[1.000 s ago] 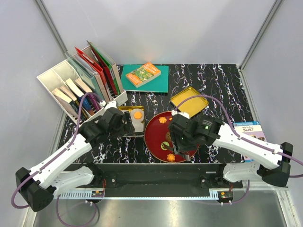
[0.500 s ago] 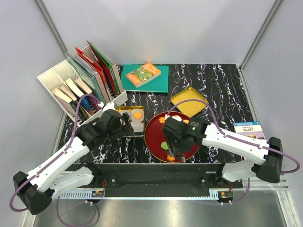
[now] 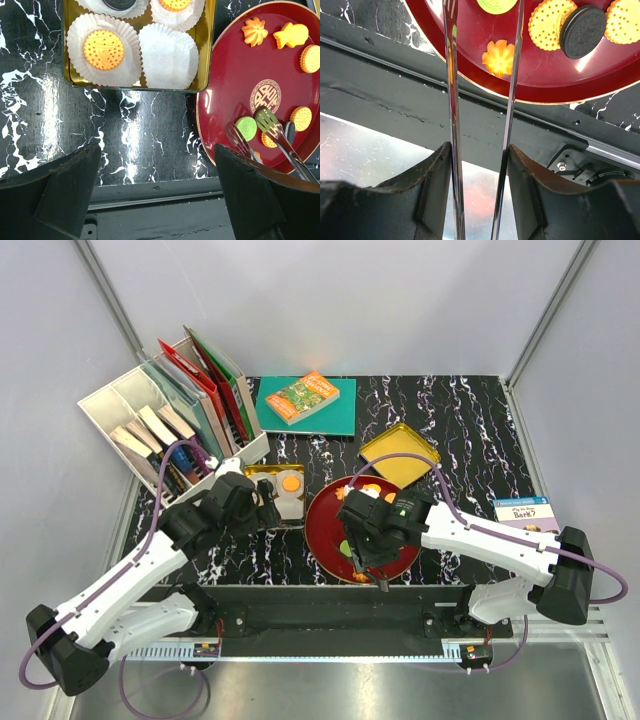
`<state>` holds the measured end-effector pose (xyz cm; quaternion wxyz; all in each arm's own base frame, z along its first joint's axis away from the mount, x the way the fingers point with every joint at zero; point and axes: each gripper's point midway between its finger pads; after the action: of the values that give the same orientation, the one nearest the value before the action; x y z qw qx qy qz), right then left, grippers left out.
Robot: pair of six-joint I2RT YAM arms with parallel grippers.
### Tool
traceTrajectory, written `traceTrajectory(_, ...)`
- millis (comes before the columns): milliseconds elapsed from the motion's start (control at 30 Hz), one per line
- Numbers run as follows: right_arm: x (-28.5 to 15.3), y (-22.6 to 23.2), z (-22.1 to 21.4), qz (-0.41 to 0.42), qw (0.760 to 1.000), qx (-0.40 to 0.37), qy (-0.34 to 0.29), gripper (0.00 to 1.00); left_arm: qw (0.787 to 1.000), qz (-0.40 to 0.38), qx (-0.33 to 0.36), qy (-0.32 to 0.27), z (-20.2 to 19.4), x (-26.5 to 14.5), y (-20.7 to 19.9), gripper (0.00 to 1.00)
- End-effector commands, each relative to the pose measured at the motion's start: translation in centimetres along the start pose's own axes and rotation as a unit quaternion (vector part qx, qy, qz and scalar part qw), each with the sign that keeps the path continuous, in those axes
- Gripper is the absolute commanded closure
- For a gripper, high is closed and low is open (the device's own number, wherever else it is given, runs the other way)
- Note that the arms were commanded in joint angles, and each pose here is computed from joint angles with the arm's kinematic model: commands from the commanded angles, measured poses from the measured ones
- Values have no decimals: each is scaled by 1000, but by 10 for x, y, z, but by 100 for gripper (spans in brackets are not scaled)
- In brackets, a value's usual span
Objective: Pack the cookies
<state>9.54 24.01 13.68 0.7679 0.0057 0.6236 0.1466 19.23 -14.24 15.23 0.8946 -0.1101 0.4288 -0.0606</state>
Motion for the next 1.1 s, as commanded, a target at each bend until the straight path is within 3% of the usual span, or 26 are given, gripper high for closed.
traceTrajectory(0,-10,5,0,19,1000,3,-7,48,1000,-6,0,-16,6,-4,-2,1)
traceTrajectory(467,-11,-9,-14,5,1000,14,8,50,1000,-6,-2,-12,5,0,-2,1)
traceTrajectory(733,-12,-6,-11,9,1000,8,8,58,1000,-7,-4,-13,5,0,-2,1)
traceTrajectory(1067,-36,8,12,19,999,1,-30,62,1000,-6,-3,-13,6,2,-4,1)
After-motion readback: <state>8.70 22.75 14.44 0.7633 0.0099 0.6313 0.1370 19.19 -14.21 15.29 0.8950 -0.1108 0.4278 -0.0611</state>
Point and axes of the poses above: each gripper's point midway between its finger pads, its own x axis out along the fingers, its own y axis along the line the jaws close on, z = x × y, and after that the axes turned 7 degrees about x, right-handed
